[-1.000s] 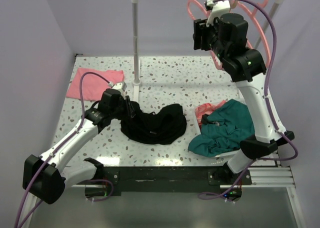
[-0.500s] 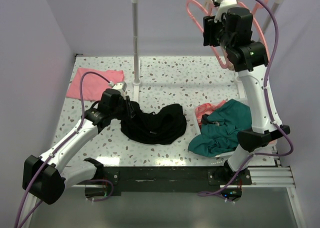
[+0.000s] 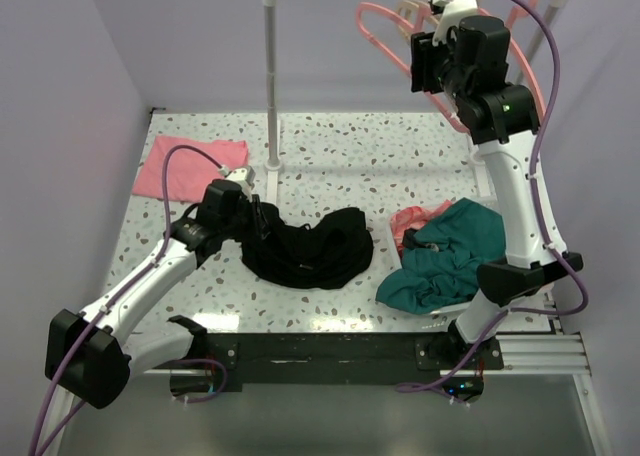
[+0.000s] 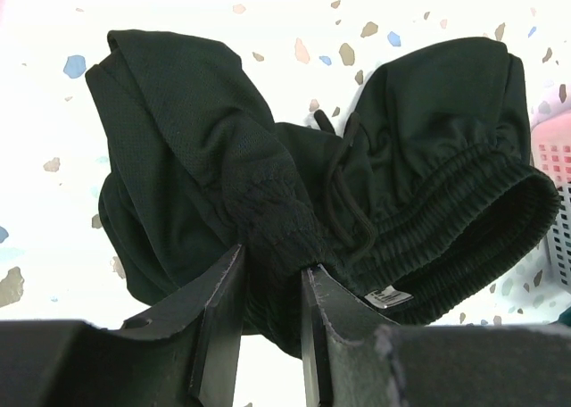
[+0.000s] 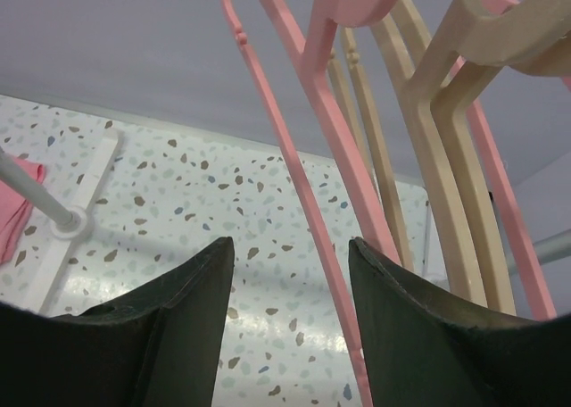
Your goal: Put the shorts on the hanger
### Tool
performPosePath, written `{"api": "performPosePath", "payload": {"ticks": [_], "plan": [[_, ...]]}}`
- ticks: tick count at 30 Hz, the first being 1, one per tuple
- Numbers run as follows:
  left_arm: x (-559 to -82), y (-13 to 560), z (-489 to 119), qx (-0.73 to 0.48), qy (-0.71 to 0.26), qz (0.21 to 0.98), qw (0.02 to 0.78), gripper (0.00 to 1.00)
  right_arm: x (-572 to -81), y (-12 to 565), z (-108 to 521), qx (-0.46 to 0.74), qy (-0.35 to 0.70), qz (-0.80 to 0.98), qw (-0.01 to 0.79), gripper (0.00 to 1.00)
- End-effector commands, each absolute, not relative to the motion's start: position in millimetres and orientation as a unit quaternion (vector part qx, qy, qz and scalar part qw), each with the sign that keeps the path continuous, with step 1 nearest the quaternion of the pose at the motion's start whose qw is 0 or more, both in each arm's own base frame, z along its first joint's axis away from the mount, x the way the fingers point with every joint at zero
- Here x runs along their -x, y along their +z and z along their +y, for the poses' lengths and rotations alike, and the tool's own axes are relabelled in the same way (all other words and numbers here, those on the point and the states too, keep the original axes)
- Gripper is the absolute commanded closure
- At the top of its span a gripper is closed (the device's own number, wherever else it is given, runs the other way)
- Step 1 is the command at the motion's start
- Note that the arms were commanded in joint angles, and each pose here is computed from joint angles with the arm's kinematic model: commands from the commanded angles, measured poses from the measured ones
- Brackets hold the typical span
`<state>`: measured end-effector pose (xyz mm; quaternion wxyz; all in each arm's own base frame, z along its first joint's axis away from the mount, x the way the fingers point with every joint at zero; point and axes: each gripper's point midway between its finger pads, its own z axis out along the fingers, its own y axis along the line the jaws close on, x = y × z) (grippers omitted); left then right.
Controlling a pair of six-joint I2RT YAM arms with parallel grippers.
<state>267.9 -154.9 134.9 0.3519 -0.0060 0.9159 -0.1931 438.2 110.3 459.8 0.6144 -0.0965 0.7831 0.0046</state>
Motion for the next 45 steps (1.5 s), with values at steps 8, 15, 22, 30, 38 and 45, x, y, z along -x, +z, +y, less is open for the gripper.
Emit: {"api": "performPosePath", "payload": {"ticks": [8, 15, 22, 30, 38, 45], "plan": [[-271.0, 134.6, -157.2, -0.011, -0.199, 0.911, 0.361, 0.67, -435.4, 499.2, 87.7, 0.088, -0.002, 0.746, 0.66, 0.43], [-271.9, 132.8, -156.4, -0.014, -0.195, 0.912, 0.36, 0.67, -452.3, 479.1, 86.2, 0.095, 0.03, 0.764, 0.637, 0.43], [-271.2, 132.0, -156.4, -0.014, -0.195, 0.913, 0.358, 0.67, -453.7, 463.6, 89.6, 0.098, 0.045, 0.775, 0.623, 0.44], [-270.9, 130.4, -157.4, -0.013, -0.198, 0.913, 0.356, 0.67, -448.8, 452.7, 88.4, 0.094, 0.047, 0.786, 0.609, 0.51], [-271.1, 131.0, -157.8, -0.012, -0.198, 0.913, 0.357, 0.69, -446.6, 444.7, 89.2, 0.09, 0.051, 0.79, 0.604, 0.73], [-271.6, 131.1, -156.5, -0.008, -0.196, 0.913, 0.358, 0.82, -442.1, 480.8, 88.9, 0.081, 0.059, 0.763, 0.639, 1.0]]}}
